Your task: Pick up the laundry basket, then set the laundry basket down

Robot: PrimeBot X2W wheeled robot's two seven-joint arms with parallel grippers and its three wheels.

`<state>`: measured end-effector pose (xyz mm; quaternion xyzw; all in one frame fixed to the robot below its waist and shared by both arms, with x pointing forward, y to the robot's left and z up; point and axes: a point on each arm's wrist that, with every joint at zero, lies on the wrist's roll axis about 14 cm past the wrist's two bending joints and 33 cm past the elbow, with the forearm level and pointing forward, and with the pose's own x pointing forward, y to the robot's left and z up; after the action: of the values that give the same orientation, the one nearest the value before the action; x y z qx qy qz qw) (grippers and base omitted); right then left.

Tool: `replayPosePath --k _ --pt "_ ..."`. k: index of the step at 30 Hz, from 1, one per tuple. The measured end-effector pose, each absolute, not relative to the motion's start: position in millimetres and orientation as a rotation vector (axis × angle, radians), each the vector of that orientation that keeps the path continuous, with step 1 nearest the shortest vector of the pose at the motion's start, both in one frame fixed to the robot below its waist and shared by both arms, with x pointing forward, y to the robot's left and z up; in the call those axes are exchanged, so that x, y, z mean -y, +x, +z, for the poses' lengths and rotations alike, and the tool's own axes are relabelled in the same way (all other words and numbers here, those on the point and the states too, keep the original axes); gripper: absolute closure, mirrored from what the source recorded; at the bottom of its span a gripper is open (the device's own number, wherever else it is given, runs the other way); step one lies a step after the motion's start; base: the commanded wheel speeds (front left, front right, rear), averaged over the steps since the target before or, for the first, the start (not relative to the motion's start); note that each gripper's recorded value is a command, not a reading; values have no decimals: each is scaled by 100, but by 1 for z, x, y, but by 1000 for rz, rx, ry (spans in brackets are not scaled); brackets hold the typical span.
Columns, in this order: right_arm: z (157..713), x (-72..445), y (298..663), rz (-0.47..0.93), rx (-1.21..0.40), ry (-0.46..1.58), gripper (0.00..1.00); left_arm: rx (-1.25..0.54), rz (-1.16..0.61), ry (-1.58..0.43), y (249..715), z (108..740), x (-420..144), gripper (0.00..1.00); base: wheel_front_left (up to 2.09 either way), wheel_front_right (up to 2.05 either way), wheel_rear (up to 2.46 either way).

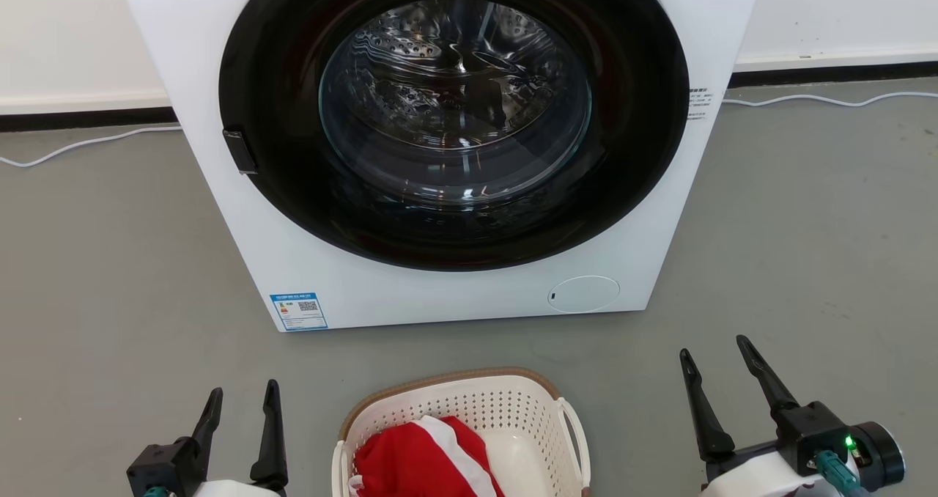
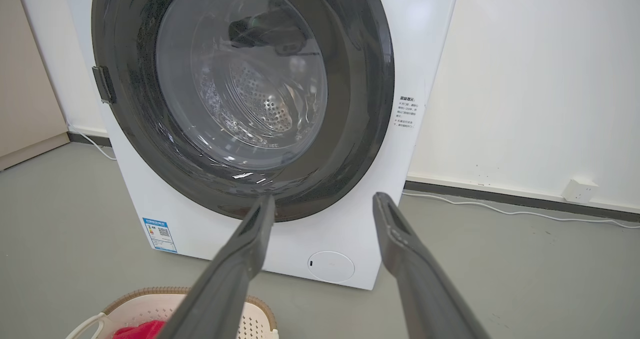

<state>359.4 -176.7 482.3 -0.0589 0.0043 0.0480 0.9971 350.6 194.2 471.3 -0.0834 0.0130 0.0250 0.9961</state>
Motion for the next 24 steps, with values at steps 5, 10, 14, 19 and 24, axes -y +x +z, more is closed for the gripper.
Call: replayPosePath --k 5,10,14,19,24 --pt "482 177 359 95 -9 -117 0 -28 50 -167 350 471 -194 0 0 0 0" --pt "482 176 360 97 -10 -117 0 -29 51 -167 350 470 -194 0 0 0 0" --pt "481 176 360 97 -12 -116 0 -31 51 -167 350 470 -194 0 0 0 0" --pt "479 177 360 95 -17 -116 0 -36 49 -165 351 468 -194 0 0 0 0" --pt "479 180 358 84 -18 -116 0 -42 42 -165 354 466 -192 0 0 0 0"
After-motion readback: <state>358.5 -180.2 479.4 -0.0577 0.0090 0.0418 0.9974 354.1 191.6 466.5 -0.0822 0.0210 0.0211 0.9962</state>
